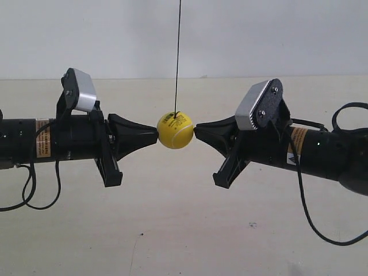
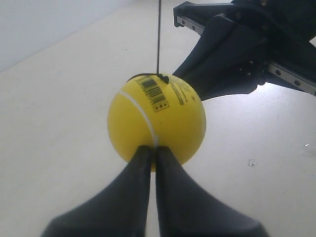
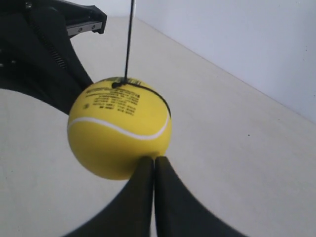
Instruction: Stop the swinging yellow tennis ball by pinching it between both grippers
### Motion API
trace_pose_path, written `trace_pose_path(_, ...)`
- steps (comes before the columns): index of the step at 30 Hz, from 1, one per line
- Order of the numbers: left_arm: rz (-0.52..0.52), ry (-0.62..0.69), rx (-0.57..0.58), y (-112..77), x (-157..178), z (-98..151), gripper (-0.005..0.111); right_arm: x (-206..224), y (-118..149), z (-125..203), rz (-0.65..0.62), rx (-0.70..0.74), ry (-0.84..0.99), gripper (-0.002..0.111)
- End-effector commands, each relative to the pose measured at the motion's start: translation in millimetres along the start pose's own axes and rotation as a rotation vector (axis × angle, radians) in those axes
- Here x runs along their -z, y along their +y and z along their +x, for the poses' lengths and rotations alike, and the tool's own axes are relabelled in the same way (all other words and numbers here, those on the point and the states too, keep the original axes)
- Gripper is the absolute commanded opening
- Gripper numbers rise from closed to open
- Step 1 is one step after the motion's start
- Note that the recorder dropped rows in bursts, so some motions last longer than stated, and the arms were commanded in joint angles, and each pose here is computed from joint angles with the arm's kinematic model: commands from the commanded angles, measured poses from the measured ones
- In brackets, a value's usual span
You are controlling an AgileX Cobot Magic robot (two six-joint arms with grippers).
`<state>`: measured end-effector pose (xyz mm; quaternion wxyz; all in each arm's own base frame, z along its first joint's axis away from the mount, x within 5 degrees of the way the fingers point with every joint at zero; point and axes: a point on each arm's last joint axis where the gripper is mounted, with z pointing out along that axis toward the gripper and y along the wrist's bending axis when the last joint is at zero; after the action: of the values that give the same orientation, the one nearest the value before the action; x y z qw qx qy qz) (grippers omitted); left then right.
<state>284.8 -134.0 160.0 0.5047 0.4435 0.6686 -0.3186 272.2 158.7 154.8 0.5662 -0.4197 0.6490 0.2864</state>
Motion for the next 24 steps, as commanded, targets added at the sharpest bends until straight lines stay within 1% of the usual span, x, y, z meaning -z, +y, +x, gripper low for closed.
trace_pose_path(1, 0.006, 0.002, -0.001, -0.7, -2.0, -0.1, 0.005, -1.1, -0.7, 0.9, 0.007, 0.008, 0.018, 0.000)
trace_pose_path(5, -0.020, 0.045, 0.000, 2.0, -1.5, 3.9, 0.005, -1.1, -1.6, 2.0, 0.016, 0.018, 0.030, 0.000)
trace_pose_path(9, -0.029, 0.057, -0.002, 2.6, -1.0, 4.0, 0.005, -0.5, -8.0, 6.5, 0.086, 0.020, 0.080, 0.000)
trace_pose_path(12, -0.039, 0.070, 0.002, 3.2, -0.1, 3.4, 0.005, 0.0, -9.0, 8.1, 0.092, 0.036, 0.098, 0.000)
trace_pose_path(16, -0.053, 0.083, 0.002, 2.7, 2.8, 0.3, 0.005, 2.2, -19.0, 13.0, 0.202, 0.037, 0.155, 0.000)
trace_pose_path(24, -0.076, 0.078, -0.028, -2.4, 11.5, -9.5, 0.005, 2.5, -20.0, 13.9, 0.214, 0.048, 0.166, 0.000)
